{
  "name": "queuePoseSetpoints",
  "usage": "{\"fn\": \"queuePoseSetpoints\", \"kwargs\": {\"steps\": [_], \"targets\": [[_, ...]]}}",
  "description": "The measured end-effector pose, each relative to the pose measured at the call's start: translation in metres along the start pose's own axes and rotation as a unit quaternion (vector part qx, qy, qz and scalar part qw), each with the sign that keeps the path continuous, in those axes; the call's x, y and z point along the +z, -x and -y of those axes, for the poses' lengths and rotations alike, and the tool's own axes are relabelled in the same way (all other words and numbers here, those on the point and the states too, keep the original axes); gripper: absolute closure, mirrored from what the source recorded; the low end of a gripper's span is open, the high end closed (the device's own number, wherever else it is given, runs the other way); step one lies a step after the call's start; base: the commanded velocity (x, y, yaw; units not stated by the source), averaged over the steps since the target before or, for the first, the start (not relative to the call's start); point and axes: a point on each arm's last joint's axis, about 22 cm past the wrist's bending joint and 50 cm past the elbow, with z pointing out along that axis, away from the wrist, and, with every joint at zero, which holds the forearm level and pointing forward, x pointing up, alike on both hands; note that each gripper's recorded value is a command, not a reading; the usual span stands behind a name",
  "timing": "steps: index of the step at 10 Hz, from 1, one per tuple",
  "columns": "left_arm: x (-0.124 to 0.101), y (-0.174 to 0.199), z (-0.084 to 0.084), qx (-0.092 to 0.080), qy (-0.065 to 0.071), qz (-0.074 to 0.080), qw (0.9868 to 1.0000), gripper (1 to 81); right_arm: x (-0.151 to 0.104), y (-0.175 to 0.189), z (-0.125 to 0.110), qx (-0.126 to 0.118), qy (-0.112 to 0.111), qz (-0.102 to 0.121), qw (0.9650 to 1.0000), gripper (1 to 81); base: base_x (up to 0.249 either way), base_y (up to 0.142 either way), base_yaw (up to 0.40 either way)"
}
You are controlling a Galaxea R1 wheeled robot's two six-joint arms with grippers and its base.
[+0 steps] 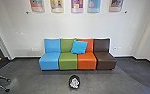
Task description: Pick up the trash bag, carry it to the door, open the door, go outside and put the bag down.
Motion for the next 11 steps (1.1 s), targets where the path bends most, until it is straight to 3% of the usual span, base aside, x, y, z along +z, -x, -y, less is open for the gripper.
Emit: {"fn": "queuePoseSetpoints", "kwargs": {"steps": [4,11], "targets": [[-0.0001,0.0001,0.0004,0.0,0.0,0.0,1.0,1.0,-0.0001,-0.0003,-0.0003,0.0,0.0,0.0,1.0,1.0,0.252,0.0,0.0],[0.0002,0.0,-0.0008,0.0,0.0,0.0,1.0,1.0,0.0002,-0.0023,0.0008,-0.001,0.0,-0.001,1.0,1.0,0.252,-0.09,0.0]]}}
